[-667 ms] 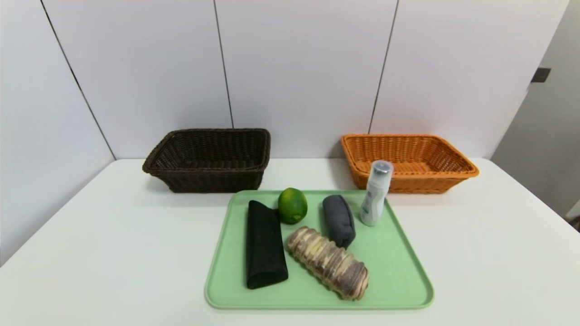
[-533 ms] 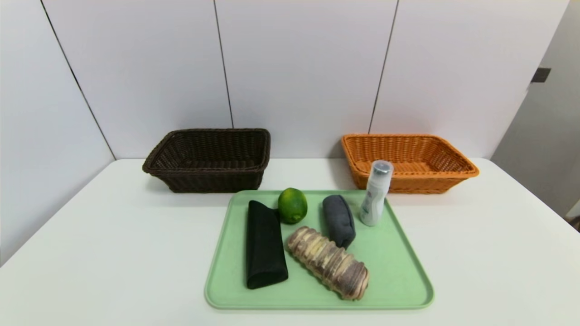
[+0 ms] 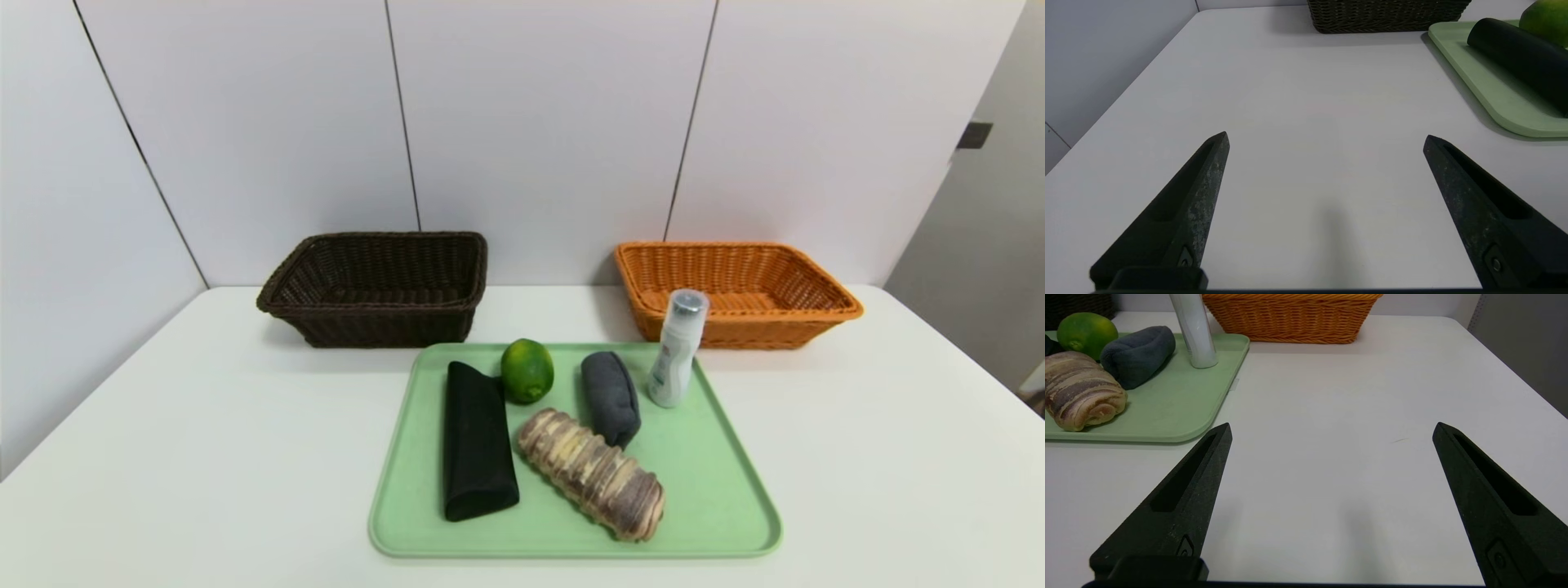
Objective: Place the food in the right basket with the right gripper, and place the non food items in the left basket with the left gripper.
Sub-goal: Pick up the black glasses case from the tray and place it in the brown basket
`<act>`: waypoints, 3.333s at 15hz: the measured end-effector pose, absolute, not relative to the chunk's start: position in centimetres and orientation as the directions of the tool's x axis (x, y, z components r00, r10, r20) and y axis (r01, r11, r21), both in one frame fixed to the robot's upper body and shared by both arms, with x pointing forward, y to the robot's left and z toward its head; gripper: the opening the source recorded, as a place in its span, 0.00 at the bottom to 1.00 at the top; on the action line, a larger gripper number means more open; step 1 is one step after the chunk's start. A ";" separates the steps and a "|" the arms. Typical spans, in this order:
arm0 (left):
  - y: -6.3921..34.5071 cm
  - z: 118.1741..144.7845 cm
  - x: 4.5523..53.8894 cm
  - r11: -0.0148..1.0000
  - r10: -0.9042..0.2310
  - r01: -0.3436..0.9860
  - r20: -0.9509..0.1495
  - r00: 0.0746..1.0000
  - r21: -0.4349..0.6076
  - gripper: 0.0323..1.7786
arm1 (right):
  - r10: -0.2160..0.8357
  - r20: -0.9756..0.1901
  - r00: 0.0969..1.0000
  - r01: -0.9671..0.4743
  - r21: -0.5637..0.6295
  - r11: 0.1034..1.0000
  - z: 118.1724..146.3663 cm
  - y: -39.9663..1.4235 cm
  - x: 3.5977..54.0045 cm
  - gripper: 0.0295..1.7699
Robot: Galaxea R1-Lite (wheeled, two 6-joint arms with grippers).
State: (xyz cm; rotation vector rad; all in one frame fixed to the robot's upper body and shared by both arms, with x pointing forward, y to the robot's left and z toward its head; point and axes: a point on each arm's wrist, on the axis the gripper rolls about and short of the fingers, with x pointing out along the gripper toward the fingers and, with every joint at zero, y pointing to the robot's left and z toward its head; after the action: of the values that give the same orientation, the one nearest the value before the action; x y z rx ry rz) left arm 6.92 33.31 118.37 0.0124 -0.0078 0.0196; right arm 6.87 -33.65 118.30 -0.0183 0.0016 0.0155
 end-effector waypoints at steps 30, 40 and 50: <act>32.3 134.4 23.4 0.989 -0.143 0.137 -0.586 0.797 -0.056 0.95 | 0.134 -0.550 0.824 -0.144 0.024 0.989 134.1 -32.8 20.4 0.96; 21.7 137.7 25.3 0.844 -0.527 0.446 -0.617 0.585 -0.298 0.95 | 0.329 -0.568 0.755 -0.359 0.063 0.931 136.0 -30.6 25.3 0.96; 13.1 134.1 30.4 0.946 -0.312 0.263 -0.741 0.594 -0.188 0.95 | 0.365 -0.573 0.734 -0.389 0.086 0.917 136.5 -29.4 26.7 0.96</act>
State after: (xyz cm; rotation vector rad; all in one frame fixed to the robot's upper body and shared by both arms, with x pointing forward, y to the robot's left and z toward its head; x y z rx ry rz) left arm 30.38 13.08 134.12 -0.0606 0.8726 -0.3345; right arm 26.70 -29.42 136.45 -0.0404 0.6212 0.4143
